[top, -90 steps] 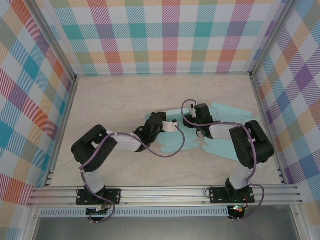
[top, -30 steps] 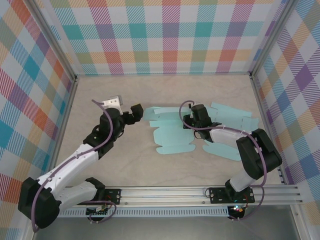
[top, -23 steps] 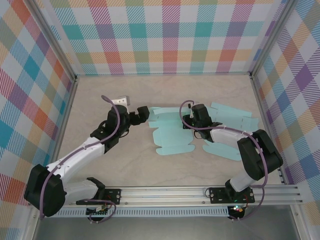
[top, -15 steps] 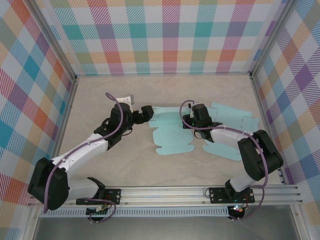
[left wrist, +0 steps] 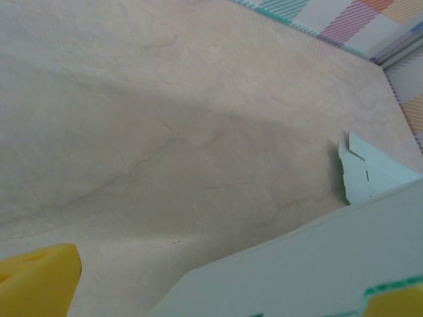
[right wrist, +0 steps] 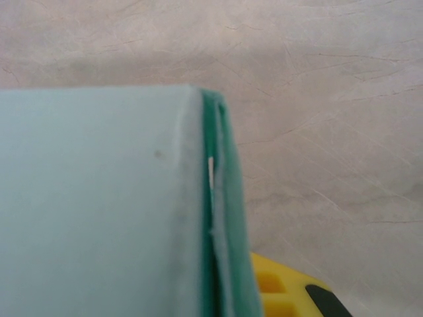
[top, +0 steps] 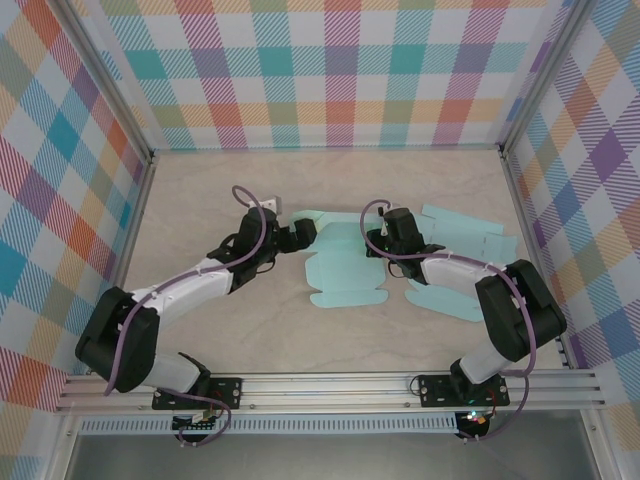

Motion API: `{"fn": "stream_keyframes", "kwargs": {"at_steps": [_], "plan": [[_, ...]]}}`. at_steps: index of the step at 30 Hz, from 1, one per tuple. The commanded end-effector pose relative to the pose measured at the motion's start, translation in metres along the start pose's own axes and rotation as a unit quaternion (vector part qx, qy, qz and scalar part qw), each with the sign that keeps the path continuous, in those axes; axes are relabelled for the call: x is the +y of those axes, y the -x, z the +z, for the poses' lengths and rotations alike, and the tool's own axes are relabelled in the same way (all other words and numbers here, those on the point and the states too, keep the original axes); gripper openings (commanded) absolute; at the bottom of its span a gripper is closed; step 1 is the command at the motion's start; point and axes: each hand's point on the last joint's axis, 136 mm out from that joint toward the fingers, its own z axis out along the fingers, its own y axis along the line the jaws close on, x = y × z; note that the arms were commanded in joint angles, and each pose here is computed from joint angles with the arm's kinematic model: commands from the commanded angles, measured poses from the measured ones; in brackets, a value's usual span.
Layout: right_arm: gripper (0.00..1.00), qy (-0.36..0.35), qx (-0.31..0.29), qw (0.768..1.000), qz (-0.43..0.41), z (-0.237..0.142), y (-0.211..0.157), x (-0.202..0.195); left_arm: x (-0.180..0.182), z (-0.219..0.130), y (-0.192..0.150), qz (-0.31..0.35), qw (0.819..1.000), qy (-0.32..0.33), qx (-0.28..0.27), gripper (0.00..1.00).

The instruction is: Fold the paper box

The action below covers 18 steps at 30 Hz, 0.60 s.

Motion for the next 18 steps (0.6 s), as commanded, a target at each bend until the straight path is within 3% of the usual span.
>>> {"fn": "stream_keyframes", "kwargs": {"at_steps": [1,9,14,18], "plan": [[0.0,0.001,-0.009,1.0,-0.006,-0.004,0.009,0.009,-0.026,0.006,0.02,-0.007,0.999,-0.039,-0.029,1.0],[0.0,-0.044,0.0,0.999,-0.025,-0.001,0.004,0.015,-0.041,0.027,0.017,-0.024,0.998,-0.052,-0.039,1.0],[0.0,-0.061,-0.005,0.998,-0.011,-0.002,0.004,0.014,-0.023,0.029,0.012,-0.047,0.998,-0.014,-0.051,1.0],[0.0,-0.099,-0.014,0.995,0.002,-0.005,0.004,0.002,-0.002,0.011,0.014,-0.053,0.995,0.025,-0.076,1.0]]}}
